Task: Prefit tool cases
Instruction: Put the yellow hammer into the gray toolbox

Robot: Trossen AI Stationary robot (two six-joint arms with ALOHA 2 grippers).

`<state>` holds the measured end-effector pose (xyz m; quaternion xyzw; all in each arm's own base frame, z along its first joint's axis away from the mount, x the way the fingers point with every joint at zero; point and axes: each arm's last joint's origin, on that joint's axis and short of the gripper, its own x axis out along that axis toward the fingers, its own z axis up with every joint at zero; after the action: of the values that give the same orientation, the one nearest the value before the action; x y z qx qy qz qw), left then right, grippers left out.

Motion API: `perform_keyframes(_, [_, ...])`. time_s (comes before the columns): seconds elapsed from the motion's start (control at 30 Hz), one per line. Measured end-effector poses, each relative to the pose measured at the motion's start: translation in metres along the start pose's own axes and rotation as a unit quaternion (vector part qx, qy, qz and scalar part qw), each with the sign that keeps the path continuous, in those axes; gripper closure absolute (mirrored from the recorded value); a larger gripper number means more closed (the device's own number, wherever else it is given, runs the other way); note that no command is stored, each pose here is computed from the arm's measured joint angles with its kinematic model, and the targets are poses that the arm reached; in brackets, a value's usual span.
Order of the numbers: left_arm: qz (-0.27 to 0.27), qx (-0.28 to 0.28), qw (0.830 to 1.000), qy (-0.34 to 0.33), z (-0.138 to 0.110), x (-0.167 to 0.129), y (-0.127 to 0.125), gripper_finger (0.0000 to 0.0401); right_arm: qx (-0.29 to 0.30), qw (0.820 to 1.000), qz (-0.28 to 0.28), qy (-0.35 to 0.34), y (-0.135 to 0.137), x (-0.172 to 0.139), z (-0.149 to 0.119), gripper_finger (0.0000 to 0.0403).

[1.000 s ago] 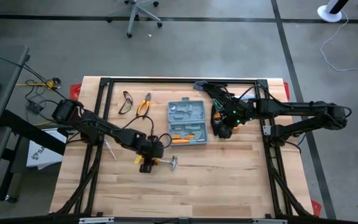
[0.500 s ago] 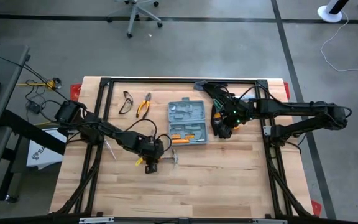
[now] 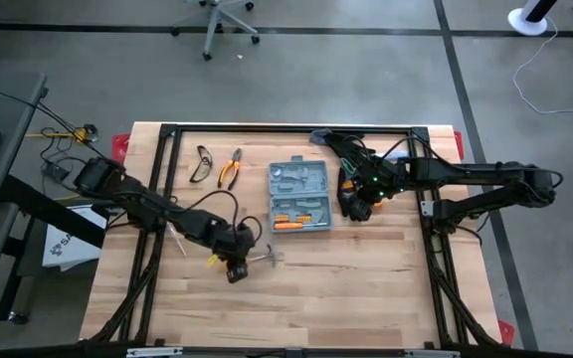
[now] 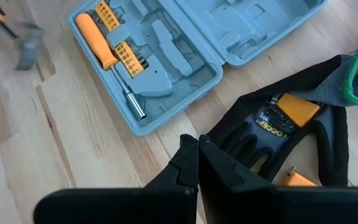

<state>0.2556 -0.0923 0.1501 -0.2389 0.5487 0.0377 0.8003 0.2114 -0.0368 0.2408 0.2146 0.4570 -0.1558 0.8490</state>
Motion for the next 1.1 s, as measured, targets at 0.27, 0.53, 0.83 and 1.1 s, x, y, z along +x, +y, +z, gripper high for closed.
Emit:
perform_keyframes(0.27, [-0.005,-0.008,0.997,-0.07,0.012,-0.029,0.004,0.0396,0.0,1.0,0.004,-0.009,0.0,-0.004,0.0,0.0403])
perform_keyframes(0.53, [-0.024,0.002,0.998,-0.05,0.021,-0.029,0.015,0.0399,-0.004,1.0,0.004,-0.009,0.0,-0.005,0.0,0.0403])
perform_keyframes(0.83, [-0.09,0.077,0.99,-0.08,0.016,-0.013,-0.017,0.0401,-0.004,1.0,0.004,-0.009,0.0,-0.005,0.0,0.0403])
perform_keyframes(1.1, [-0.039,0.015,0.998,-0.053,-0.008,0.003,-0.027,0.0362,-0.01,1.0,0.001,-0.011,0.0,-0.005,0.0,0.0403])
